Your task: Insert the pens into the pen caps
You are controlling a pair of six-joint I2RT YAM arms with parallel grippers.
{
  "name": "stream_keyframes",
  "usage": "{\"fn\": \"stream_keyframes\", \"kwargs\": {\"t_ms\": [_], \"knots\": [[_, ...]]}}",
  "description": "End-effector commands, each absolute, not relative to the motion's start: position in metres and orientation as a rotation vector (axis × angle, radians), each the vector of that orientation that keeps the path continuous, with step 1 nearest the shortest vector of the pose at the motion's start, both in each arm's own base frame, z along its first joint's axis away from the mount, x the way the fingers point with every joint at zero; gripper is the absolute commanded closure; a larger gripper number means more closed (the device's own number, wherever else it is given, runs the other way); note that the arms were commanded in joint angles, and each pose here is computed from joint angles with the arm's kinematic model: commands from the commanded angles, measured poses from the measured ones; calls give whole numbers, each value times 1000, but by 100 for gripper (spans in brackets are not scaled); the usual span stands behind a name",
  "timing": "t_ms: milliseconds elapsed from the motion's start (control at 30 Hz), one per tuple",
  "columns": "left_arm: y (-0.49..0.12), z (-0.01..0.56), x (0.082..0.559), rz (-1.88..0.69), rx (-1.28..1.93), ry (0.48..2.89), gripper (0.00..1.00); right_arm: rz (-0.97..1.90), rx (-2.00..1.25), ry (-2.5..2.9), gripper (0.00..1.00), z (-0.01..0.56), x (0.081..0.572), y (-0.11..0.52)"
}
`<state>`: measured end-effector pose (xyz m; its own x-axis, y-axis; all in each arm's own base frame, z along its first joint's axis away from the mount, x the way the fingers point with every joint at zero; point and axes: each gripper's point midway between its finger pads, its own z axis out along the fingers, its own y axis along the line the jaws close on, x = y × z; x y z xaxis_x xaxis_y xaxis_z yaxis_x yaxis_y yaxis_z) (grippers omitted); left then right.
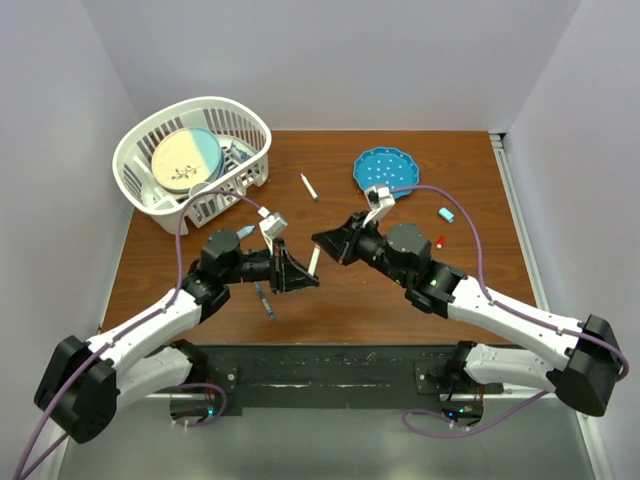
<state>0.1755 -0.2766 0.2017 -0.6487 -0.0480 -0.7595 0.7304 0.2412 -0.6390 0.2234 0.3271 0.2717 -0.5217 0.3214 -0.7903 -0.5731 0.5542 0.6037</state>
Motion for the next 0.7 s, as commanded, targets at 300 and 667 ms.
{"fn": "stream_keyframes", "kwargs": {"t_ms": [300,667], "knots": [[-264,296,260,-1374,424,1514,100,1360,-475,2189,100,164,114,339],[-270,294,264,-1462,458,1501,100,1558,-722,2142,100,168,78,355]]}}
